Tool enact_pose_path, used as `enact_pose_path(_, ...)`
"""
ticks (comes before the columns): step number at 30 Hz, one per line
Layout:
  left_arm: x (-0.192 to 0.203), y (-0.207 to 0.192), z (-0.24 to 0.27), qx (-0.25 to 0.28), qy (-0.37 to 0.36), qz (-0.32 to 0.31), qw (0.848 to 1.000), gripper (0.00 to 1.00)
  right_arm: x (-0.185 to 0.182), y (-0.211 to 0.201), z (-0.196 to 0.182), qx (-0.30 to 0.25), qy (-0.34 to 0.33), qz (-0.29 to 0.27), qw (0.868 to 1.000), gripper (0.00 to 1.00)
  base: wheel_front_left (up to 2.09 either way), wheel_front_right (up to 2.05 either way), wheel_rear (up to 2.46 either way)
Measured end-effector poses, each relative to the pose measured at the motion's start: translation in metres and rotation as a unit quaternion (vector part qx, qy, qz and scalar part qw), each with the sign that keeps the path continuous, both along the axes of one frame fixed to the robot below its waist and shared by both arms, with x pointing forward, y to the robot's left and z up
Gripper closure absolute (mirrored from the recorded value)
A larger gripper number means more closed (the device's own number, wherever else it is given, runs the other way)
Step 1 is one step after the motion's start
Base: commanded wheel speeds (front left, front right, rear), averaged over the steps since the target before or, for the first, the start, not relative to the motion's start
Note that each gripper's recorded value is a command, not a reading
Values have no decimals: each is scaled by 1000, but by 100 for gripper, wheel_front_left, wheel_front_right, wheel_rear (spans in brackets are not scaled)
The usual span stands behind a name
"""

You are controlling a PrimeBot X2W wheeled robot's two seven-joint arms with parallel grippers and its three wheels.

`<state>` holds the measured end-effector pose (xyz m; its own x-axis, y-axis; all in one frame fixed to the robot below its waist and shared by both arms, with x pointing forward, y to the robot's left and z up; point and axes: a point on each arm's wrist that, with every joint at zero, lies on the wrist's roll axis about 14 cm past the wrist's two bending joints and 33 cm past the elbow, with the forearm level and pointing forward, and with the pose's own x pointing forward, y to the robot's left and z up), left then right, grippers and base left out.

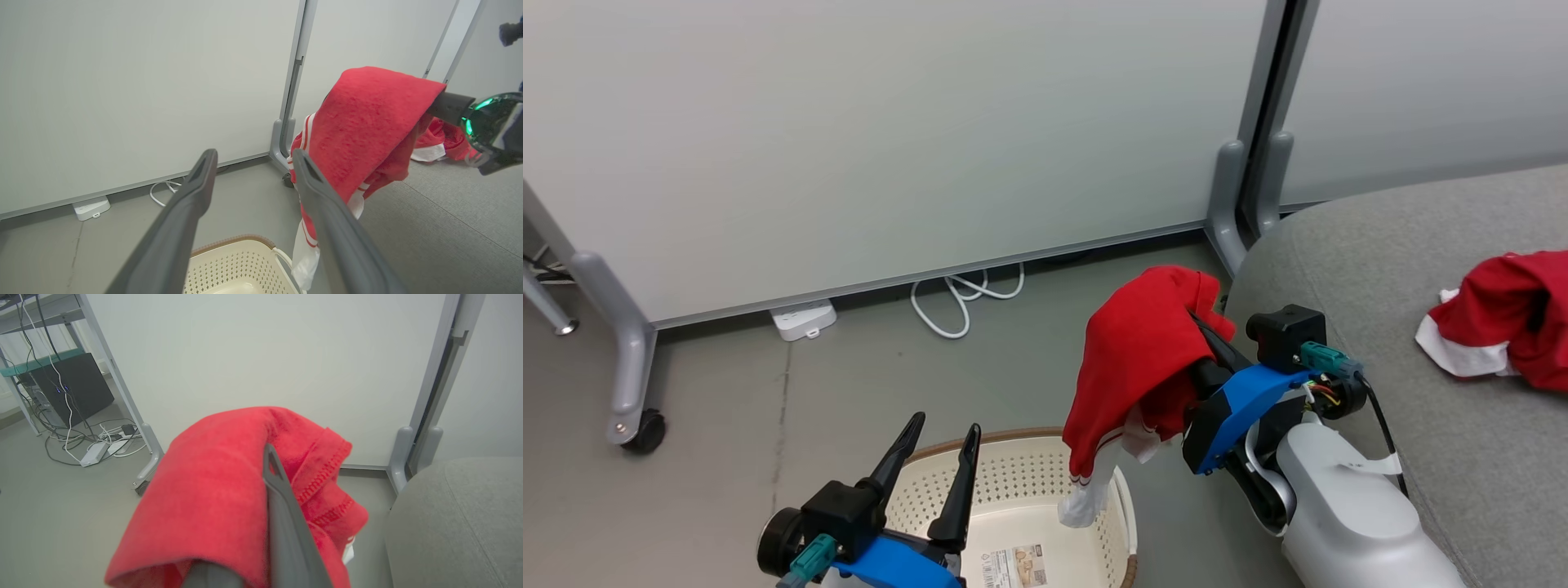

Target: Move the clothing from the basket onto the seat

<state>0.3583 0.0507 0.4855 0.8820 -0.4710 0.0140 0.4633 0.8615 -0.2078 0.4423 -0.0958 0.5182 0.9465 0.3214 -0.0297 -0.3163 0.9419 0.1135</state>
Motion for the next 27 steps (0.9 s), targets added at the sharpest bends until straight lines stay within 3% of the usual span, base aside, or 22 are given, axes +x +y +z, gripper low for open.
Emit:
enact_pose_path(13,7,-53,-1,-4,2,-82,997,0,-17,-70,-3,-5,4,-88,996,100,0,0,0)
enact_pose_path(27,6,-137,-6,-8,7,-210,978,0,-63,-172,-9,-4,11,-228,974,100,0,0,0)
